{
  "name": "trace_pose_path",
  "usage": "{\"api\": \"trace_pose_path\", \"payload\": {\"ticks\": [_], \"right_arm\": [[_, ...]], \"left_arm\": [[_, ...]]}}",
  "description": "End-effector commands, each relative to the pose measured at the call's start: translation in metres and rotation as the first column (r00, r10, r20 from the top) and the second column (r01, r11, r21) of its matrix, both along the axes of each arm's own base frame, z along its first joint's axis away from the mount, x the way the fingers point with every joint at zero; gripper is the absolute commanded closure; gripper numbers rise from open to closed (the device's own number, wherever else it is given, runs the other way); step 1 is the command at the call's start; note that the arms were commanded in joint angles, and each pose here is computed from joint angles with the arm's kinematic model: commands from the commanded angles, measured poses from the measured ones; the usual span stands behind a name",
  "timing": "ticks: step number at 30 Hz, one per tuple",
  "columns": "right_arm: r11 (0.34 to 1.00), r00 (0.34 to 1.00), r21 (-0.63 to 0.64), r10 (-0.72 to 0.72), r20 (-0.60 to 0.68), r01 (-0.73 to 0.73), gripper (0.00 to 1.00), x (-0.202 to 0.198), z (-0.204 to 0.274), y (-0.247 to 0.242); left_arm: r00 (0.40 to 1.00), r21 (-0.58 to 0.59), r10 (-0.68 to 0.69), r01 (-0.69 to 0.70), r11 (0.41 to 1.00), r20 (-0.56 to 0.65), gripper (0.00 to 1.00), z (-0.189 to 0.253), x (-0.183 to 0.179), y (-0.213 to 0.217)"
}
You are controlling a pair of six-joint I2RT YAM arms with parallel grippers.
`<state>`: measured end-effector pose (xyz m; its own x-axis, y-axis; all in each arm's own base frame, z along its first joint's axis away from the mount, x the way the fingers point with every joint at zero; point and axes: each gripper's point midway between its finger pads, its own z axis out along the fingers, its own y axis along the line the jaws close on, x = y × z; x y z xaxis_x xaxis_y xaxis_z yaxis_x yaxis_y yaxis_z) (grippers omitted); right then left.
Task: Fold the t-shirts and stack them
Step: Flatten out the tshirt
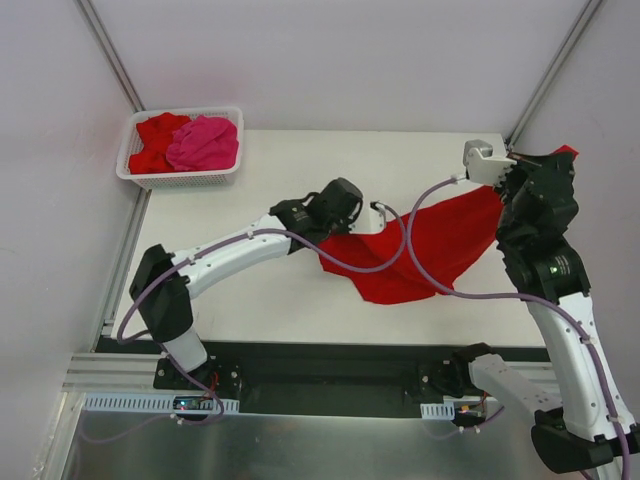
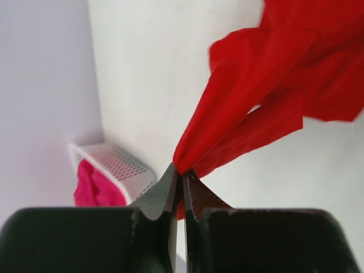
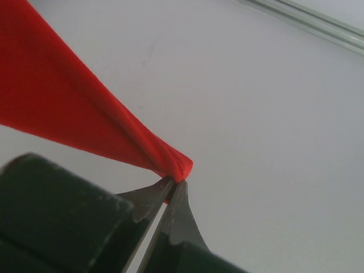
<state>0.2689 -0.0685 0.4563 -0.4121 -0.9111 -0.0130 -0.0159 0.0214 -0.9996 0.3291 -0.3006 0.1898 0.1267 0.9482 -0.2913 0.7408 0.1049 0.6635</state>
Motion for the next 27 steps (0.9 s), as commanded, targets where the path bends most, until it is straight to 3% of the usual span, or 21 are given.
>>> {"api": "trace_pose_path", "payload": {"ticks": [1,6,12,23,27], "right_arm": [[1.0,0.951,0.017,-0.023,0.308,0.019,0.99,-0.024,0.094,-0.014],[0.999,0.904,-0.034,0.001,0.427,0.015,0.99,-0.038,0.134,-0.016],[0.998,0.861,-0.055,0.018,0.509,0.012,0.98,-0.052,0.161,-0.017],[0.997,0.789,-0.073,0.034,0.614,0.014,0.99,-0.084,0.188,-0.019],[0.996,0.771,-0.084,0.045,0.636,0.011,0.99,-0.1,0.191,-0.021]], "left_arm": [[0.973,0.044,0.06,-0.072,0.996,0.222,1.0,0.082,0.027,0.064],[0.911,0.023,0.118,-0.138,0.99,0.394,1.0,0.156,0.046,0.12],[0.811,-0.009,0.109,-0.127,0.992,0.575,1.0,0.225,0.043,0.15],[0.627,-0.077,0.129,-0.109,0.991,0.768,1.0,0.292,0.008,0.18],[0.601,-0.069,0.127,-0.12,0.99,0.789,1.0,0.297,-0.007,0.193]]}}
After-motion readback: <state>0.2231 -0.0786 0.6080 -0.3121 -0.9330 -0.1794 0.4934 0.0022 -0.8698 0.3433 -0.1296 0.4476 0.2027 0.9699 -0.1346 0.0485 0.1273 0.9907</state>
